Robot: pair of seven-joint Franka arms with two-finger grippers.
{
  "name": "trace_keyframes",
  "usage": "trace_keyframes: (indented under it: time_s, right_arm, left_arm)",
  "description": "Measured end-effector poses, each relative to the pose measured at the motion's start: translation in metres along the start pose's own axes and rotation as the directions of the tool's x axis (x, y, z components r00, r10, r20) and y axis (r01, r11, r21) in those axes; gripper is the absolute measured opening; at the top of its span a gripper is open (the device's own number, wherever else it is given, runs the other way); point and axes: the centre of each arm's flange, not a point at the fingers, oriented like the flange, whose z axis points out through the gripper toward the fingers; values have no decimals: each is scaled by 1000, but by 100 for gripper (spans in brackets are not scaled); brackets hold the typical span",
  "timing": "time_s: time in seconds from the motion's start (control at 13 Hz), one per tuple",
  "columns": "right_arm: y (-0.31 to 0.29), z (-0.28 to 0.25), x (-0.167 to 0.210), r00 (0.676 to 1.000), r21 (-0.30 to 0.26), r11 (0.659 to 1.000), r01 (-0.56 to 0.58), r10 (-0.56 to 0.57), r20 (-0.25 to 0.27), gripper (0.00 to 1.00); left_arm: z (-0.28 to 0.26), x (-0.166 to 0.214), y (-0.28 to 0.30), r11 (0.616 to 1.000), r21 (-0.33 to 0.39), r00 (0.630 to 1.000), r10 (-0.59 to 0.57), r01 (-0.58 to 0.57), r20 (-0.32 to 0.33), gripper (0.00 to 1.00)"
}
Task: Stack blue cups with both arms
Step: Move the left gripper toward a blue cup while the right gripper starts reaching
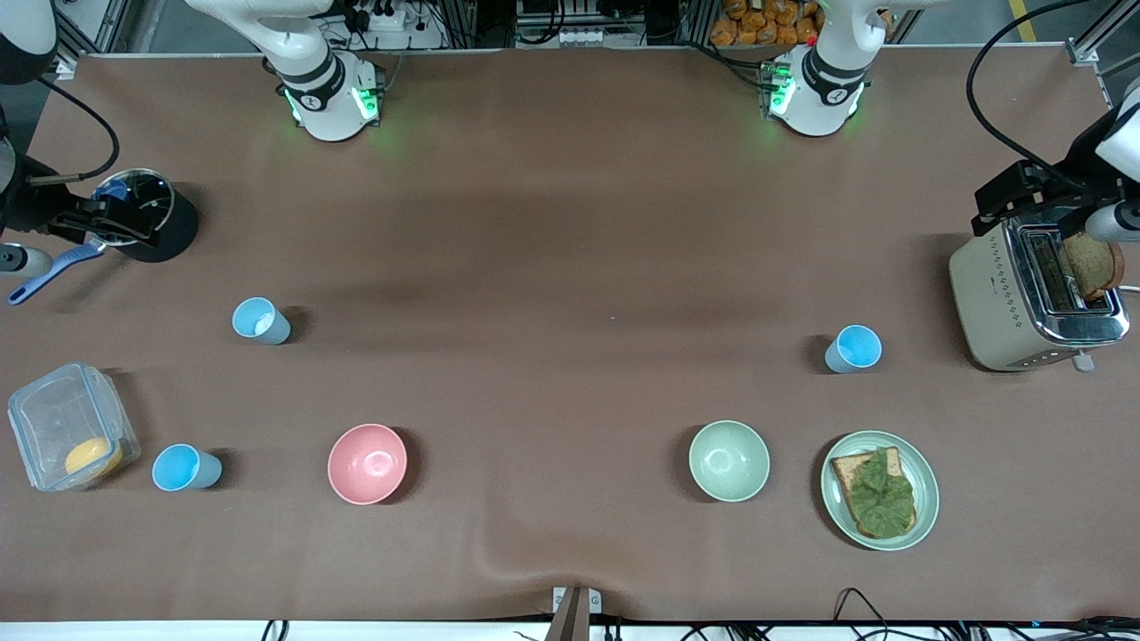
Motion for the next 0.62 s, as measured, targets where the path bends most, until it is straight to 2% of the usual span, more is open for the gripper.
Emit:
trace_keyframes:
  time_s: [0.46,0.62]
  right_arm:
    - [0,0,0,1000,0,1000,0,0,1,100]
    - [0,0,-1,1000,0,1000,0,0,4,100]
  left_arm:
    - [2,0,-2,1000,0,1000,-4,4,4,100]
    - [15,5,-5,1000,1,1000,-9,9,29,100]
